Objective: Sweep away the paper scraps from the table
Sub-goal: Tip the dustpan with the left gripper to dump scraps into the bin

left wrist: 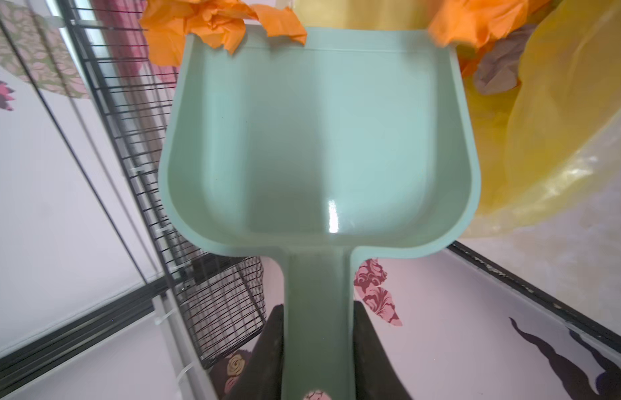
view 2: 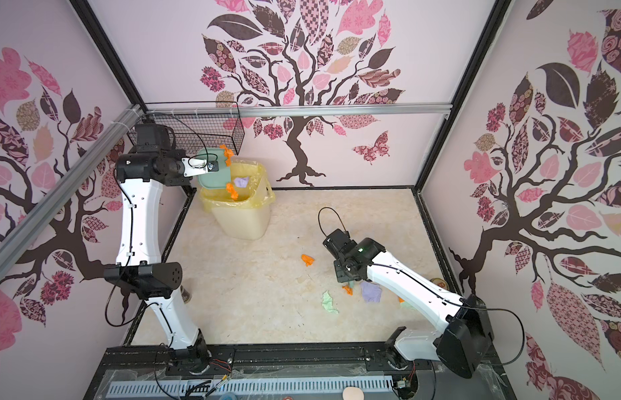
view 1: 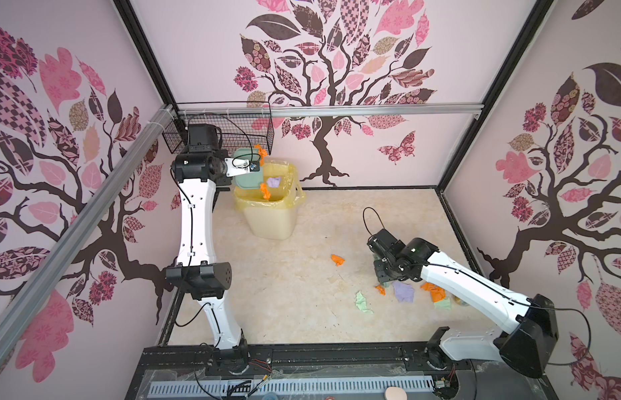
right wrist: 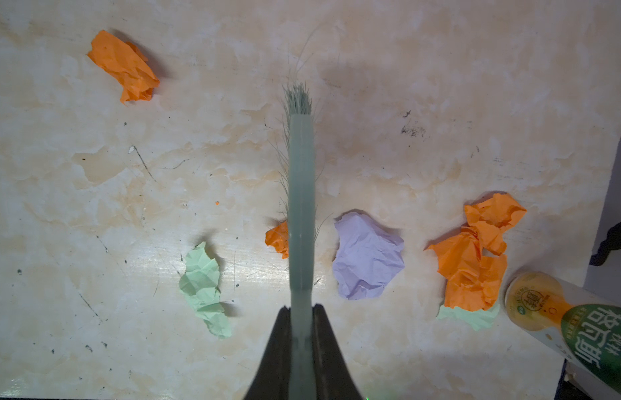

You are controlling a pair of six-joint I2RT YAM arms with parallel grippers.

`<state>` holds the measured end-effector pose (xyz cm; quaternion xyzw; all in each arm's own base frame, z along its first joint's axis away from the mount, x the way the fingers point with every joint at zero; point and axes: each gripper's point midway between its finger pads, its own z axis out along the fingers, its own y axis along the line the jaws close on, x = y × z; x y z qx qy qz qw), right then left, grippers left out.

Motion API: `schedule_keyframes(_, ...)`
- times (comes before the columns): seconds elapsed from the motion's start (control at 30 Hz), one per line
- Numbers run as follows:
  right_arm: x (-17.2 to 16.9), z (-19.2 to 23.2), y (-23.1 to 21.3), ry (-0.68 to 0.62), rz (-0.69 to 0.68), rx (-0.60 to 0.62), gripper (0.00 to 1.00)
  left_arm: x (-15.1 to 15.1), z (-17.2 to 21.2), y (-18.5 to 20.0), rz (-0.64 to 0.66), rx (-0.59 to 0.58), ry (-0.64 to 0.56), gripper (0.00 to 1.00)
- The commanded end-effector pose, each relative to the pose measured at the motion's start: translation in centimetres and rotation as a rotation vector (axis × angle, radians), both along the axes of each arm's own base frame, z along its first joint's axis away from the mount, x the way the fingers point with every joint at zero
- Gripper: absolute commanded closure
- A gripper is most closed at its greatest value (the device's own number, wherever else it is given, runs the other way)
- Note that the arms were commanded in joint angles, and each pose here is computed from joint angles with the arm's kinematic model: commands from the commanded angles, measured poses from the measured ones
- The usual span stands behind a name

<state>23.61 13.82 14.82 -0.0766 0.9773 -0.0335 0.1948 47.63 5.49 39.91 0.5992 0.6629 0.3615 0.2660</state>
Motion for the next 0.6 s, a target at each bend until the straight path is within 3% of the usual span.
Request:
schedule_keyframes(0.0,0.4,0.5,0.3,-0.013,0.001,0.015,1.00,-0.1,2.3,0.2,-0.002,0.028,-0.079,1.00)
schedule_keyframes(0.2,0.6,0.9,0.1,-0.023,-0.001,0.007,1.00,-1.3,3.4,0.3,-0.006,0.052,-0.095,1.00)
schedule_keyframes(0.37,0.7,1.1,0.2,-0.027,-0.003,0.004,1.00,-2.6,1.3,0.7,-0.031,0.129,-0.028,1.00)
schedule_keyframes(0.57,0.8,1.1,0.4,-0.025,-0.001,0.014,1.00,-3.9,0.8,0.5,-0.048,0.141,-0.011,1.00)
